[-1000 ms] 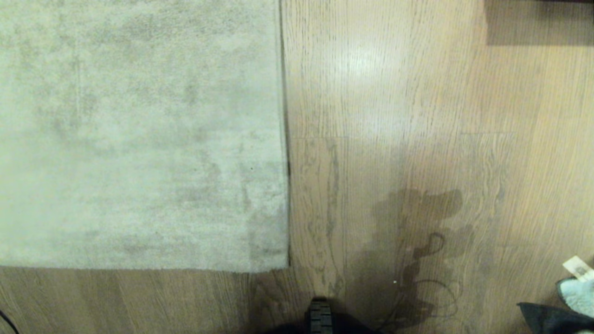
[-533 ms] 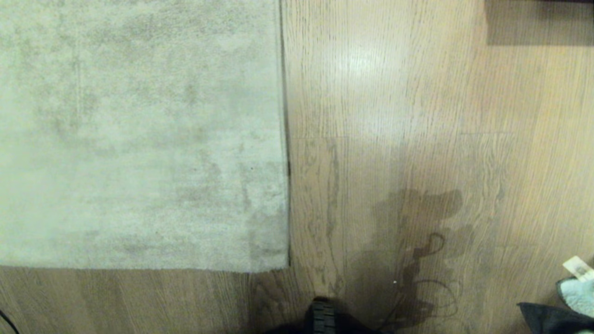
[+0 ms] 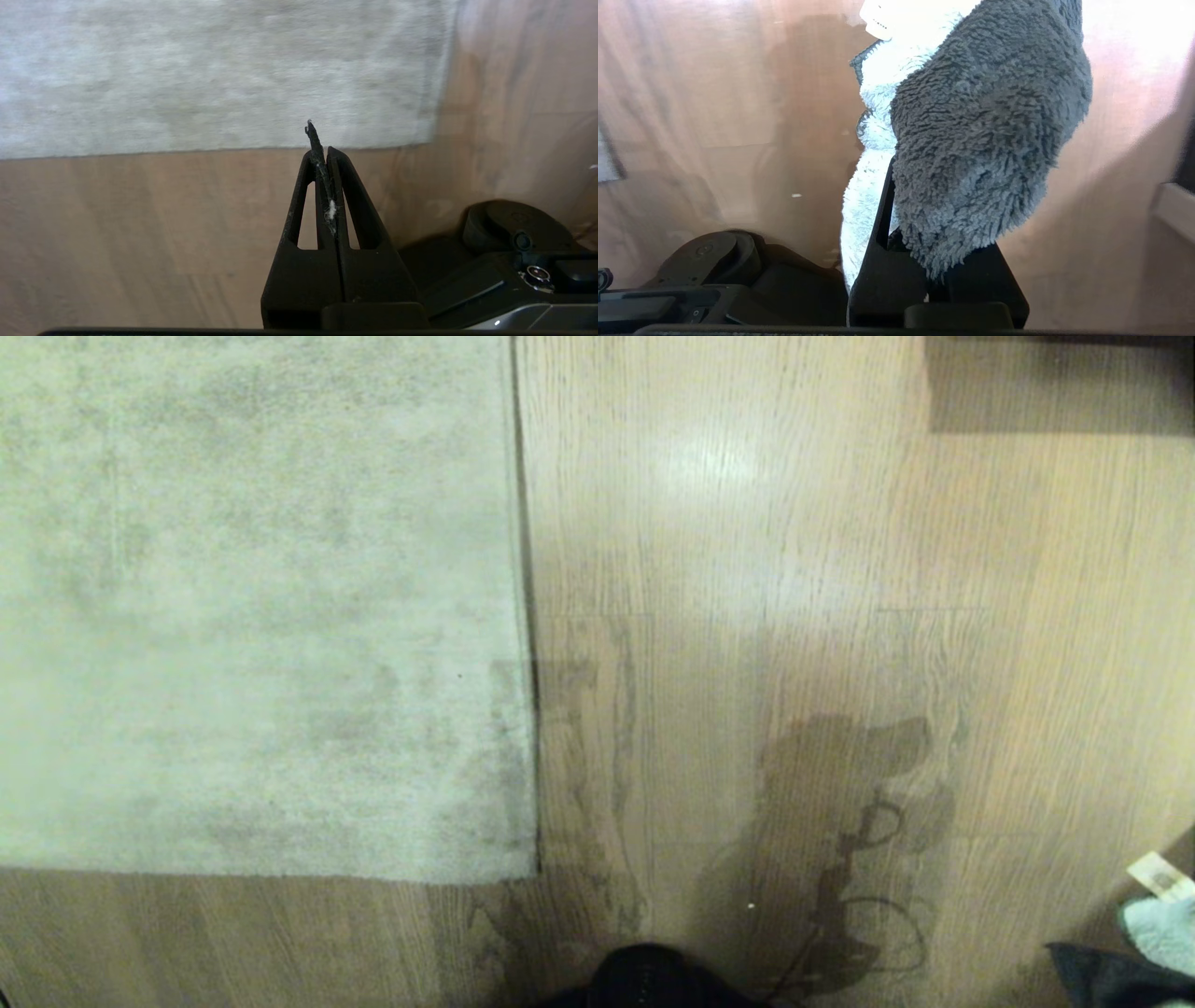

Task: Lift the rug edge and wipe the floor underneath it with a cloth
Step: Put down the rag

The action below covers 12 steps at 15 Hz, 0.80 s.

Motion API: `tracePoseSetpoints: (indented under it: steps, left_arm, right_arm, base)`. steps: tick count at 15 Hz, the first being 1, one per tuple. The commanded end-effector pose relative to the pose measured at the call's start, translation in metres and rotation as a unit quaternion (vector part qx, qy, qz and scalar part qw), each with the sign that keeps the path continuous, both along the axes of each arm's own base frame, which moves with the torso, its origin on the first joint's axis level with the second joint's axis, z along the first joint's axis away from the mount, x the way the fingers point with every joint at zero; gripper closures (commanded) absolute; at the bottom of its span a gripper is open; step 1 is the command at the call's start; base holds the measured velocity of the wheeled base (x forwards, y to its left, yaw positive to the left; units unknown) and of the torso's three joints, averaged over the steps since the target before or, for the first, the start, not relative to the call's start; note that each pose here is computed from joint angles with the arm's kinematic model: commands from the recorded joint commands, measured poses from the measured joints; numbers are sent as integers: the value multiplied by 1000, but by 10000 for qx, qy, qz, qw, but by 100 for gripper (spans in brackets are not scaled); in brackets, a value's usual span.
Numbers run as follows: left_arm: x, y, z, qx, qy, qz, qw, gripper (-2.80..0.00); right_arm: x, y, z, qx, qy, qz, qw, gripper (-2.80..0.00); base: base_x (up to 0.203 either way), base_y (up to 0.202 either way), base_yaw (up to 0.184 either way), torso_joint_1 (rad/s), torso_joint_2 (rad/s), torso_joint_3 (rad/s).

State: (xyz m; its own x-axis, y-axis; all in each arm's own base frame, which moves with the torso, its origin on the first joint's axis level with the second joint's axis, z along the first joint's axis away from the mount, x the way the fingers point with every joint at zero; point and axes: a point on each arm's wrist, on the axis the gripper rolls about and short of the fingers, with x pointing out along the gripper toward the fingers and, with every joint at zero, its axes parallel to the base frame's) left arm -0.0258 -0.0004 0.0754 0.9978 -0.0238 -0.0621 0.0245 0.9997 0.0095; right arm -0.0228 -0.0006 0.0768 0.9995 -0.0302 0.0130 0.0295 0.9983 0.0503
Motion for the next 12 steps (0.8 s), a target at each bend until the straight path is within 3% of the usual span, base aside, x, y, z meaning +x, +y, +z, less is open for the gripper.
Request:
tracePoseSetpoints:
  steps: [1,12]
  left_arm:
    - [0,0,0,-1,-1,-3,10000,0]
    - [0,0,0,-1,0,-5,10000,0]
  right_arm:
    - [0,0,0,3,3,4,10000,0]
    - [0,0,0,-11,1,7,10000,0]
  base:
    - [0,-193,-2,2,2,6]
    - [0,-195,0,3,2,4]
